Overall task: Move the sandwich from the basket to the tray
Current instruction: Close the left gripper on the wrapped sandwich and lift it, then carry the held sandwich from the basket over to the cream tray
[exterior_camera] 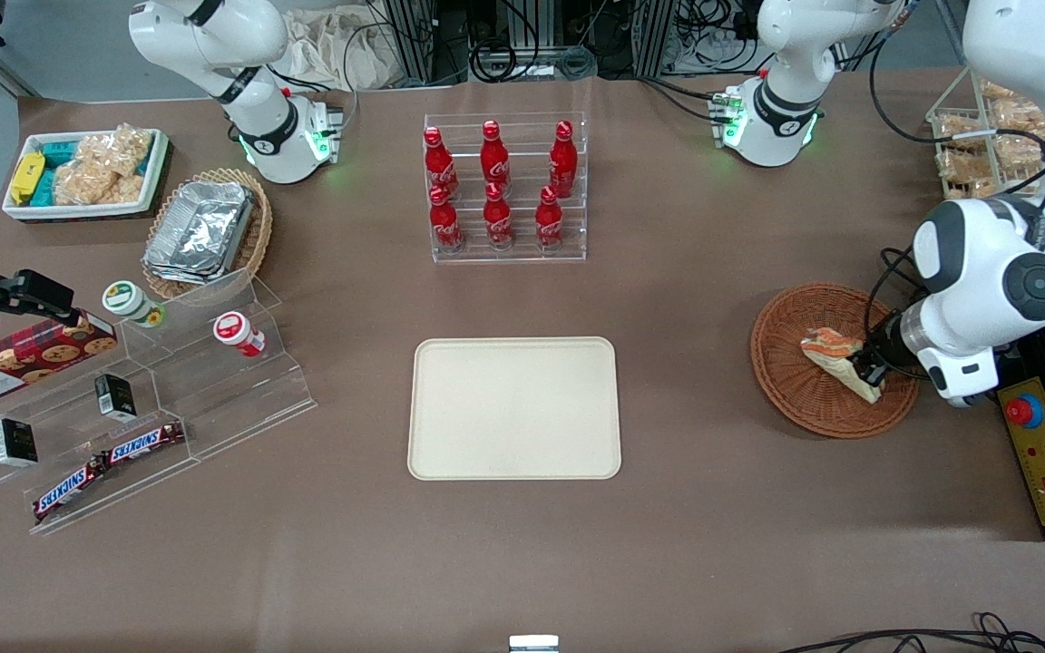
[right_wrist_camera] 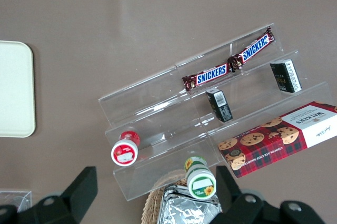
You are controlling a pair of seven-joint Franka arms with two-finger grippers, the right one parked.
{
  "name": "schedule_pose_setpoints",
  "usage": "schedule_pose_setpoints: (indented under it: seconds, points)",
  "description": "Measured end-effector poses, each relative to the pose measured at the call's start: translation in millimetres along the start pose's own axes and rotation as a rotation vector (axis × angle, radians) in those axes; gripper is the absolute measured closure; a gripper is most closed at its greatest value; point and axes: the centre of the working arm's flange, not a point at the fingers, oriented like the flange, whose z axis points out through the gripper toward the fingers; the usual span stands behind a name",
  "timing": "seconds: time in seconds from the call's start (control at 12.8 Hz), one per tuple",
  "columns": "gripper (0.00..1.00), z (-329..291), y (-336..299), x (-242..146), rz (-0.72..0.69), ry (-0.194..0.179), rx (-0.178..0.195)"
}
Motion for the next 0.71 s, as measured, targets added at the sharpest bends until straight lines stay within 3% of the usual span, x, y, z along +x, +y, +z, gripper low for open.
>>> schedule_pose_setpoints:
  seconds: [0.47,0.71]
  points:
    - [0.89,-147,72,-77,0.308,-0.012,-0.001]
    - [0.89,-145,121,-143,0.456,-0.037,-0.021]
